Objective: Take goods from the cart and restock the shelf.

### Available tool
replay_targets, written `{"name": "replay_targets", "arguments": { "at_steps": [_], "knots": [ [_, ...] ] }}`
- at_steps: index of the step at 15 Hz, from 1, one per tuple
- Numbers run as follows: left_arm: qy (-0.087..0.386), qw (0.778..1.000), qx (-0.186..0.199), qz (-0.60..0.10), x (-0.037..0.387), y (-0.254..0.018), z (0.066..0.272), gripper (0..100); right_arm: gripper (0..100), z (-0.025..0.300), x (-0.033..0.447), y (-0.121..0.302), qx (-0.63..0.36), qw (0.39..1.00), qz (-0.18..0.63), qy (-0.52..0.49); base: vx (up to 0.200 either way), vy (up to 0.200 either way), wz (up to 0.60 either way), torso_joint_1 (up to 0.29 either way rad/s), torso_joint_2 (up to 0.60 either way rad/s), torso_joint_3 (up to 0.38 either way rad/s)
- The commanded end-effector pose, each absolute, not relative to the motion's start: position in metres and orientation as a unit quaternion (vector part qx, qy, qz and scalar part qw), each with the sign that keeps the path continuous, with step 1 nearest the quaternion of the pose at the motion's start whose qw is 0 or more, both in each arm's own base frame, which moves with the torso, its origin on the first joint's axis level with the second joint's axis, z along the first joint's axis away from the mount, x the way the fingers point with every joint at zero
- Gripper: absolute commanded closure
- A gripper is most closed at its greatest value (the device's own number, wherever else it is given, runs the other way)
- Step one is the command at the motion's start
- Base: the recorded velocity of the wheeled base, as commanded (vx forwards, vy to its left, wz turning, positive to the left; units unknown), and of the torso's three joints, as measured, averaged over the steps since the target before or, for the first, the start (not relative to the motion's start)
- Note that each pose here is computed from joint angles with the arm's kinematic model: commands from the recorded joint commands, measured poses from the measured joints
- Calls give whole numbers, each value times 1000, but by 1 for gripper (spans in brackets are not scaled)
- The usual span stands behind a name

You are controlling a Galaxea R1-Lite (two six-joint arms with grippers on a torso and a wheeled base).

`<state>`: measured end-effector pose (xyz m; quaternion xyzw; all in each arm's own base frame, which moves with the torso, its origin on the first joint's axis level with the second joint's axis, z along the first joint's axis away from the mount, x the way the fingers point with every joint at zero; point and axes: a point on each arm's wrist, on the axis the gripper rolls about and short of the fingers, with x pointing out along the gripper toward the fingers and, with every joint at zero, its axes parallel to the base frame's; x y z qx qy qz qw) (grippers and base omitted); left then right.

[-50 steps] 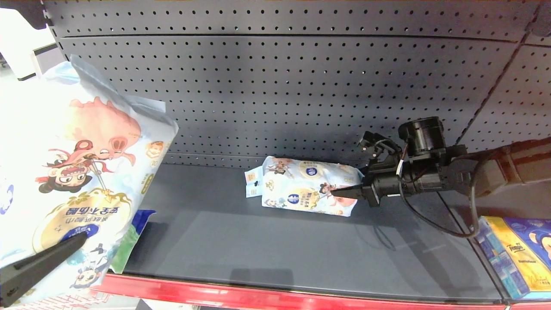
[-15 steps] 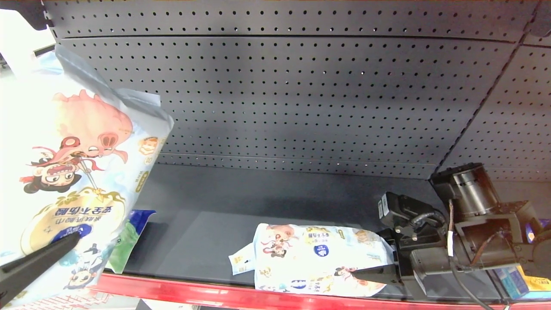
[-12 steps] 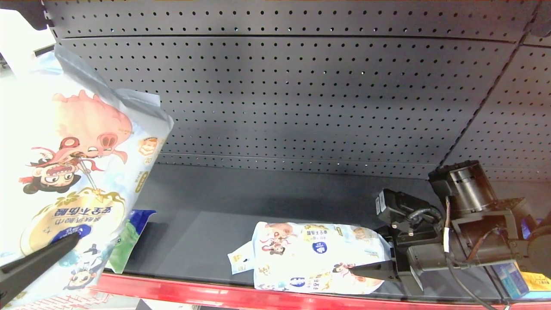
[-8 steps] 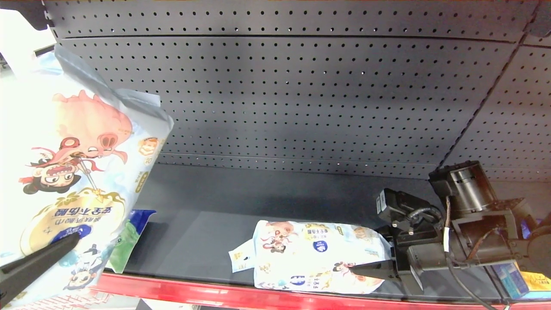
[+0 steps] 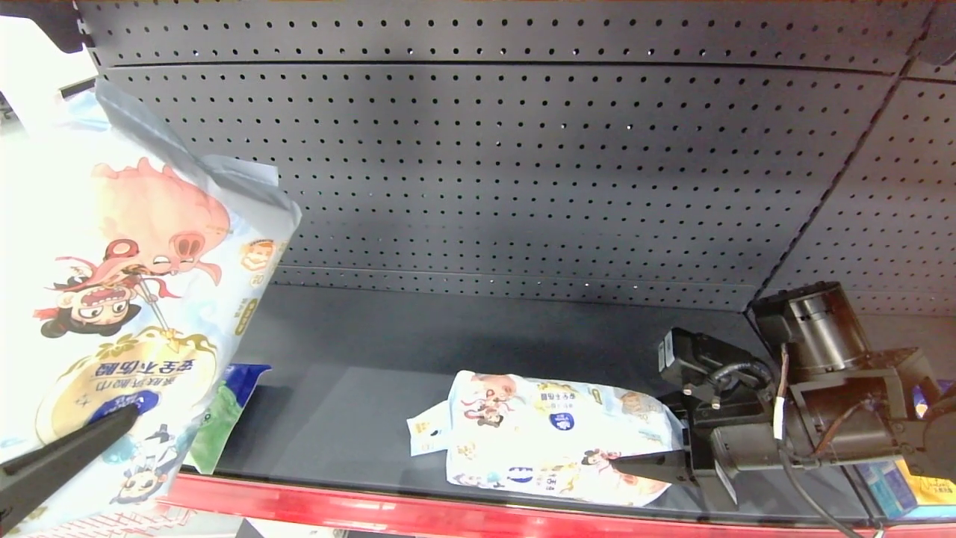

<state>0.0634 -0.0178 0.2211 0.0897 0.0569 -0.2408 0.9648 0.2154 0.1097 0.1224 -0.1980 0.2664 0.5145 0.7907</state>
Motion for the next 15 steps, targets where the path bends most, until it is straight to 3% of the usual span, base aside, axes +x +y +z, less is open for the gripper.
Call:
{"name": "replay_targets", "arguments": {
  "at_steps": [1,15],
  "knots": [
    [55,965,90,-241,62,-18,221,100,100,123,211,112,-201,786,522,264,0,0,0,0,0,0],
    [52,965,90,-241,61,-17,221,100,100,122,199,118,-212,781,521,270,0,0,0,0,0,0]
  ]
}}
